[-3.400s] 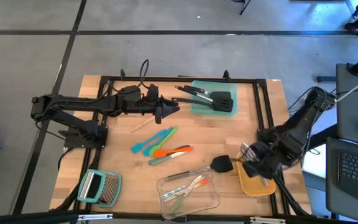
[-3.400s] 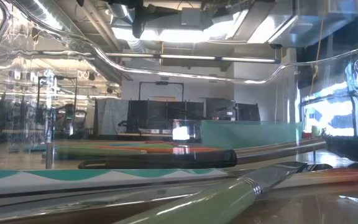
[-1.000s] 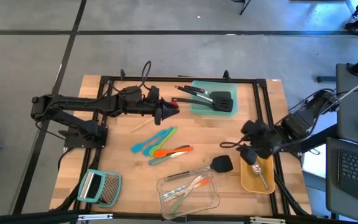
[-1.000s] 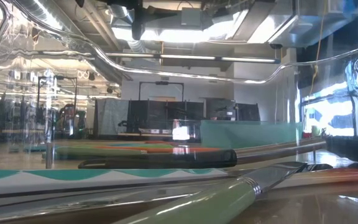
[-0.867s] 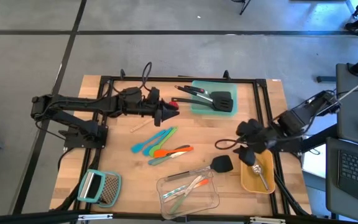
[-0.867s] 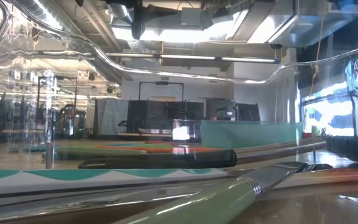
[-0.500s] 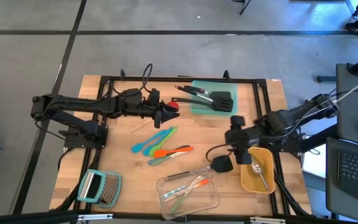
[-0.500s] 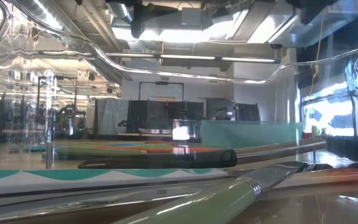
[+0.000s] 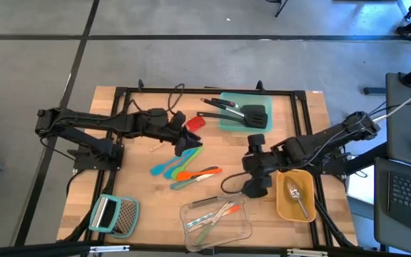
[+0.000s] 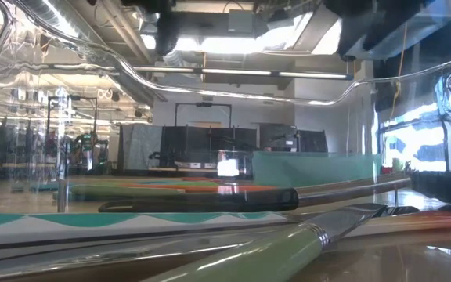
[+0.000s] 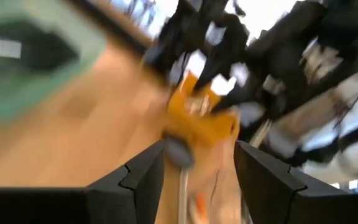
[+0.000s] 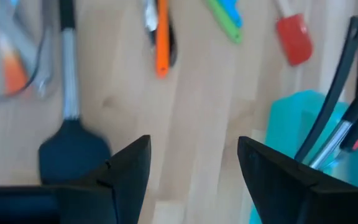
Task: Pick & Place Kitchen Items
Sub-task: Put the green spatula into the green bin
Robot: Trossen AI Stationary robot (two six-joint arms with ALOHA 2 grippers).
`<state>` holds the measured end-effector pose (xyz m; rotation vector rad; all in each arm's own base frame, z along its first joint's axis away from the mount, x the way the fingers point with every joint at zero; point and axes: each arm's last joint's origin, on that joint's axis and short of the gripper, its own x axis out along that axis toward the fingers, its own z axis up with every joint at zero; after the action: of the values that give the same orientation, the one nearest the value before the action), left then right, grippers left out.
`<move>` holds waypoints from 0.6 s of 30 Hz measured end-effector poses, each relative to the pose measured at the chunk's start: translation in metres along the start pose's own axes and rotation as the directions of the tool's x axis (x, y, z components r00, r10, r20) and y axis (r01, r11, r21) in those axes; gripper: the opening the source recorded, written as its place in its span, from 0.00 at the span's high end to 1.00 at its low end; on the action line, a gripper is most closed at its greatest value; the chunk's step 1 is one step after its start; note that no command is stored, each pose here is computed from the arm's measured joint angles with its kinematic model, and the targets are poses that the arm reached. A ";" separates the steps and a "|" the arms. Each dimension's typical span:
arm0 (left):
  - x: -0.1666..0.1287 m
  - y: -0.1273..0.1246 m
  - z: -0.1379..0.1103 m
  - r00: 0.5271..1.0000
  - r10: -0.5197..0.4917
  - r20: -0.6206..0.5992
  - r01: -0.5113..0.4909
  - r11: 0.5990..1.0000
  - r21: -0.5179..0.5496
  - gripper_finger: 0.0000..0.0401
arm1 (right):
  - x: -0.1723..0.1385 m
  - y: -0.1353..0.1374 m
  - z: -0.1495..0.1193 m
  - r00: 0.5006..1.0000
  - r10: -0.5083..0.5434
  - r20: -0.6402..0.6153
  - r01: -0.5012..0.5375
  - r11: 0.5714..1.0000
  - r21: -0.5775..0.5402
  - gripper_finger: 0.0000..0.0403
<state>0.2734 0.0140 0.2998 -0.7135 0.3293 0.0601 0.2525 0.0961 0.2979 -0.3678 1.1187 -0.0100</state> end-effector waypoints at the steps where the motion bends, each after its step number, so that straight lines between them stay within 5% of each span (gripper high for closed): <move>1: 0.000 0.003 -0.004 0.998 0.019 -0.052 -0.020 1.000 -0.019 0.54 | 0.003 -0.003 0.003 1.000 -0.010 0.015 0.009 1.000 0.022 0.40; 5: -0.004 0.016 -0.021 0.962 0.141 -0.234 -0.167 0.981 -0.096 0.54 | 0.019 -0.026 0.015 0.997 0.047 0.062 -0.057 0.983 0.175 0.41; 10: -0.012 0.029 -0.037 0.877 0.286 -0.386 -0.361 0.923 -0.137 0.54 | 0.047 -0.060 0.024 0.961 0.250 0.117 -0.276 0.899 0.341 0.44; 18: -0.015 0.031 -0.049 0.826 0.365 -0.428 -0.445 0.890 -0.100 0.54 | 0.087 -0.084 0.039 0.914 0.329 0.236 -0.397 0.841 0.367 0.46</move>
<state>0.2402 0.0064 0.2507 -0.8407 0.8810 0.3632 0.3406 0.0115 0.2613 0.2240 0.9772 0.1203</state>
